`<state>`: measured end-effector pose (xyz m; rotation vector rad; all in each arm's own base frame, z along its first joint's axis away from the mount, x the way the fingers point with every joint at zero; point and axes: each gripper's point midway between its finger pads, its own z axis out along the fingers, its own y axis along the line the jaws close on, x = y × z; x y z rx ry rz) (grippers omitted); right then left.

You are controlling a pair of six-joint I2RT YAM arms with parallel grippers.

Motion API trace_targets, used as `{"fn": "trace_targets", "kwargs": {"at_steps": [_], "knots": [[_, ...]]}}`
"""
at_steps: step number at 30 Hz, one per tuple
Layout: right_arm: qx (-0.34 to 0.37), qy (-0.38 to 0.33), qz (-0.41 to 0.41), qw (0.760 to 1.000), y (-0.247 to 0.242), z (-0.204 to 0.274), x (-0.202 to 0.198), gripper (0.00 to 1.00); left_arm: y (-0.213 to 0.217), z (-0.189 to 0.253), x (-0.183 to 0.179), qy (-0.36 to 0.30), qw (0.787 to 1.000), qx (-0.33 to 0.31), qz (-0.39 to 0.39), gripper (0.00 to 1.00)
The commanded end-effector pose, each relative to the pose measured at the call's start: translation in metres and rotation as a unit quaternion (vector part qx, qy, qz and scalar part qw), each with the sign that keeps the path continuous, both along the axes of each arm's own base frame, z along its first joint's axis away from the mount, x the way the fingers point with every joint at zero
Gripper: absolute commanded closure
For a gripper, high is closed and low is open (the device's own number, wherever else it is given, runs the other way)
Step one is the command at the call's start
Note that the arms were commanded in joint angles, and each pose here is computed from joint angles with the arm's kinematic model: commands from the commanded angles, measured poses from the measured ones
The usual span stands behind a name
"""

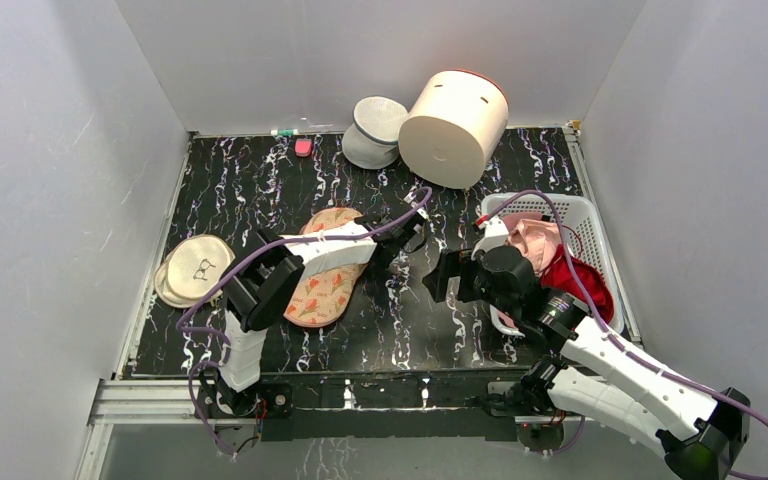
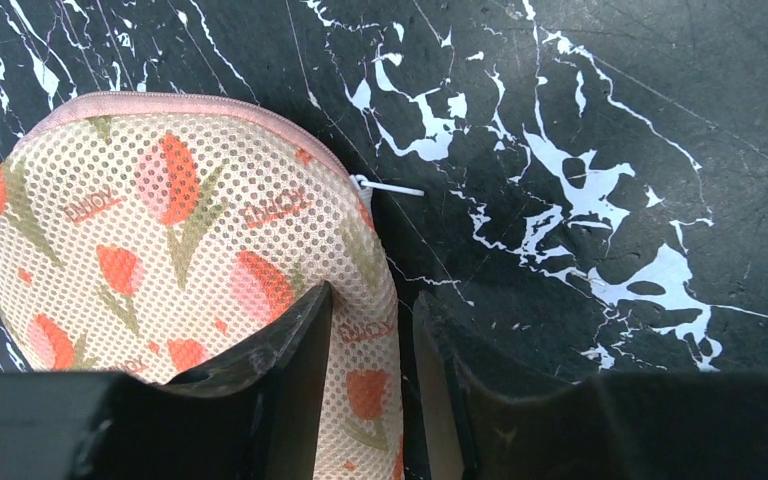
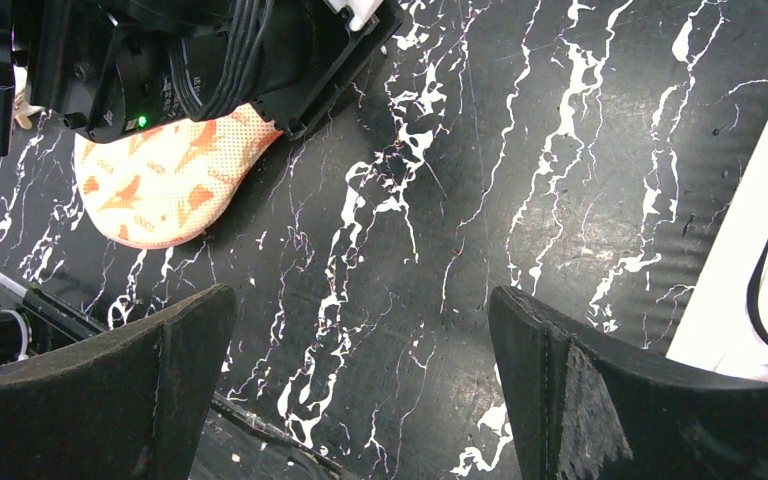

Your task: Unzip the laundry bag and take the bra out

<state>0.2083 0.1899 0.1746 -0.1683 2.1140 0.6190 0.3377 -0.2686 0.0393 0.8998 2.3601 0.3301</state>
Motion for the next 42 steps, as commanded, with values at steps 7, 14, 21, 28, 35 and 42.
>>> {"fn": "trace_targets", "kwargs": {"at_steps": [7,14,21,28,35,42], "knots": [[0.019,-0.009,-0.006,1.0,0.005,0.012,0.006,0.02,0.006,0.0,0.002,-0.01,1.0,0.014,0.001,0.93],[0.004,-0.015,-0.027,1.0,-0.003,0.009,0.011,0.02,0.007,0.029,-0.015,0.001,0.999,-0.034,-0.012,1.0],[0.009,-0.019,-0.037,0.999,-0.002,0.005,0.015,0.02,0.014,0.058,-0.037,-0.017,0.993,-0.106,-0.039,1.0],[0.018,-0.026,0.013,0.999,0.023,0.004,0.024,0.11,0.009,0.086,-0.054,-0.05,0.977,-0.184,-0.099,1.0],[0.074,-0.019,0.148,0.986,0.071,0.002,0.044,0.29,0.01,0.091,-0.059,-0.066,0.971,-0.193,-0.126,1.0],[0.101,-0.084,0.253,0.959,0.106,0.012,0.058,0.35,0.008,0.095,-0.06,-0.07,0.968,-0.2,-0.137,1.0]]}}
